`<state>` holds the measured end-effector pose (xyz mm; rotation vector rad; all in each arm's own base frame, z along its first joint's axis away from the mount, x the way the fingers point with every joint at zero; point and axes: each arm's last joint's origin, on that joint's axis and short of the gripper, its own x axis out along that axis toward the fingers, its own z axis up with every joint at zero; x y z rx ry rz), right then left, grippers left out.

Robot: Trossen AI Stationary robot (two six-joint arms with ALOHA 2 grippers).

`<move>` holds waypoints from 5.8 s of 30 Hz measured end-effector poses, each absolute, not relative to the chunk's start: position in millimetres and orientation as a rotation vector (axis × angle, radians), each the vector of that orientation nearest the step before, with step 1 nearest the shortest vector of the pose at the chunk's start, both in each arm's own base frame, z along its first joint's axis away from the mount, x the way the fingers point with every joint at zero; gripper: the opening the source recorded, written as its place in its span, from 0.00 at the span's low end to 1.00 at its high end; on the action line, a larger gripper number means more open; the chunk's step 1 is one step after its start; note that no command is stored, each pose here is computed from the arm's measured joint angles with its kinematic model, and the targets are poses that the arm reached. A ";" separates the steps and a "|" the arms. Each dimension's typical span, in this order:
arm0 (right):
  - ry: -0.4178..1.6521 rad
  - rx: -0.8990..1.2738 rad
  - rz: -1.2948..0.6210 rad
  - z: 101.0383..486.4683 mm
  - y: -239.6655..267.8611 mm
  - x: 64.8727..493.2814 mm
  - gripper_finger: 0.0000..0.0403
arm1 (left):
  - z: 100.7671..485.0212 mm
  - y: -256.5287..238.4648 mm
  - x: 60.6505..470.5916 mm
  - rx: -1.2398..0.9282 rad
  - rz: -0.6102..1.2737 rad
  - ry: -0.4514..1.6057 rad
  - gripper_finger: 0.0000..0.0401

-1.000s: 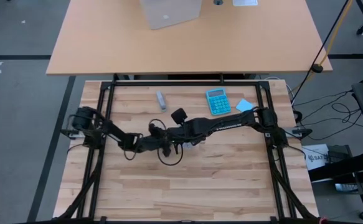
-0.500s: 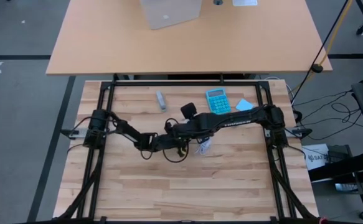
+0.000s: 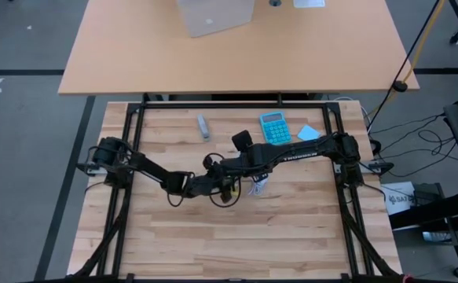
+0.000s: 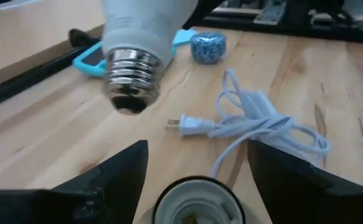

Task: Screw lightbulb
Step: Insert the white lightbulb into the desk lamp

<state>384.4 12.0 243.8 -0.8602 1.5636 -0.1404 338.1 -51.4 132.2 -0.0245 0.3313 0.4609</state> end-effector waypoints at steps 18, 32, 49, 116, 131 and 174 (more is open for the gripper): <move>1.526 -0.955 -0.137 244.3 20.4 388.2 0.67 | 145.3 -46.7 295.7 -0.012 0.704 0.603 0.70; 1.488 -1.057 -0.037 244.4 36.2 390.8 0.67 | 123.9 -68.5 262.8 -0.108 0.779 0.681 0.70; 1.357 -1.505 0.013 246.7 74.5 403.6 0.67 | 100.2 -81.9 242.7 -0.400 0.589 0.507 0.70; 1.496 -1.834 0.110 176.2 96.0 410.9 0.79 | 88.9 -85.5 263.4 -0.463 0.583 0.287 0.70; 1.460 -1.856 0.116 176.5 107.5 409.7 0.79 | 88.8 -86.0 263.5 -0.461 0.571 0.296 0.70; 1.461 -0.908 -0.482 179.1 138.1 353.8 0.78 | 88.5 -87.0 263.3 -0.459 0.557 0.307 0.70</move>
